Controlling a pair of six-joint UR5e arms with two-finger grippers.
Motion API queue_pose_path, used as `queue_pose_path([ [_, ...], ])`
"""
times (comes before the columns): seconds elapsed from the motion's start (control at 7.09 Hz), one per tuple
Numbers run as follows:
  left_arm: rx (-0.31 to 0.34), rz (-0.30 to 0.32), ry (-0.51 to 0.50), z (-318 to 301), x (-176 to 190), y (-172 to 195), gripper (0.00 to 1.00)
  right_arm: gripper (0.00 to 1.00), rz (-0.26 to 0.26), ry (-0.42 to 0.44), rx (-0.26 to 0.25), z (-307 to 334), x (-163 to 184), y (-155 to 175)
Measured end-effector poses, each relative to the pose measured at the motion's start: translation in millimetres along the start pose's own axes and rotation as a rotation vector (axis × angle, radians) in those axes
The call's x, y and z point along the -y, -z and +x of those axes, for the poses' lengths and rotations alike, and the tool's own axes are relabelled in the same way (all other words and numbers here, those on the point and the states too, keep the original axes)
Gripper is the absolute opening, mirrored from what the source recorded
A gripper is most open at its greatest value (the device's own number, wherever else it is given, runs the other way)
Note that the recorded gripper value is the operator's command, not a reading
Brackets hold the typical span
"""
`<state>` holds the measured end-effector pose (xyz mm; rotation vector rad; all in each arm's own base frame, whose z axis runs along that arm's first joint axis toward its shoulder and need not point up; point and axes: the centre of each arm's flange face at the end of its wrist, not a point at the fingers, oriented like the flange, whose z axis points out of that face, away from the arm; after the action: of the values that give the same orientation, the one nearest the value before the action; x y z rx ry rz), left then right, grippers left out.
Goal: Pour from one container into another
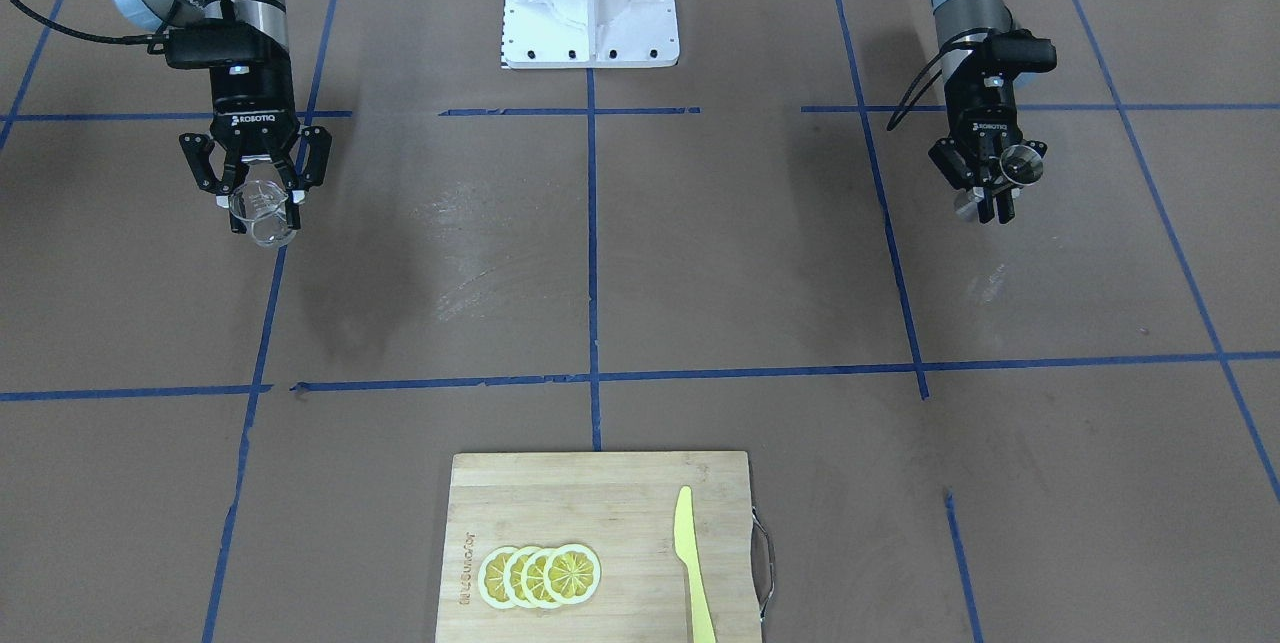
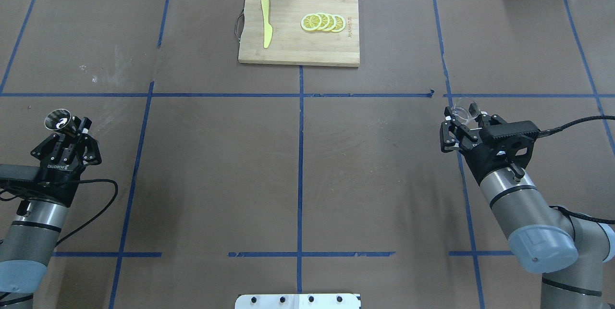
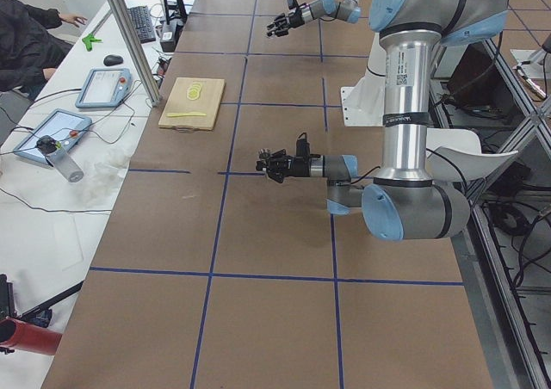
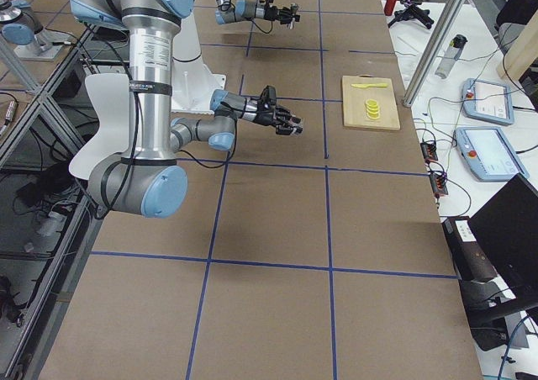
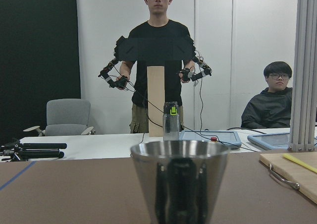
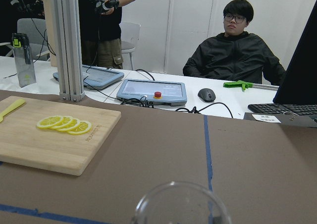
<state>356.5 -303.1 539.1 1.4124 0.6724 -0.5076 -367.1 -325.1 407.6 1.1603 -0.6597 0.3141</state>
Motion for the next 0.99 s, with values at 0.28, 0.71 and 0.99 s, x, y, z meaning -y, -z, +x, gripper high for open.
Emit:
queue_pose_path([
  [0.28,-0.02,-0.016,0.003,10.4,-6.6,6.0,0.0,0.0,0.0,0.0,0.0,0.2,-0.1,0.0],
  [0.71,-0.052,-0.046,0.01,30.7,-23.4,15.0,0.03,0.0,0.0,0.001,-0.001,0.6,-0.5,-0.1],
  [0.99,-0.059,-0.053,0.007,35.3,-29.7,16.8,0.06,0.0,-0.001,0.001,-0.001,0.6,-0.6,-0.1],
])
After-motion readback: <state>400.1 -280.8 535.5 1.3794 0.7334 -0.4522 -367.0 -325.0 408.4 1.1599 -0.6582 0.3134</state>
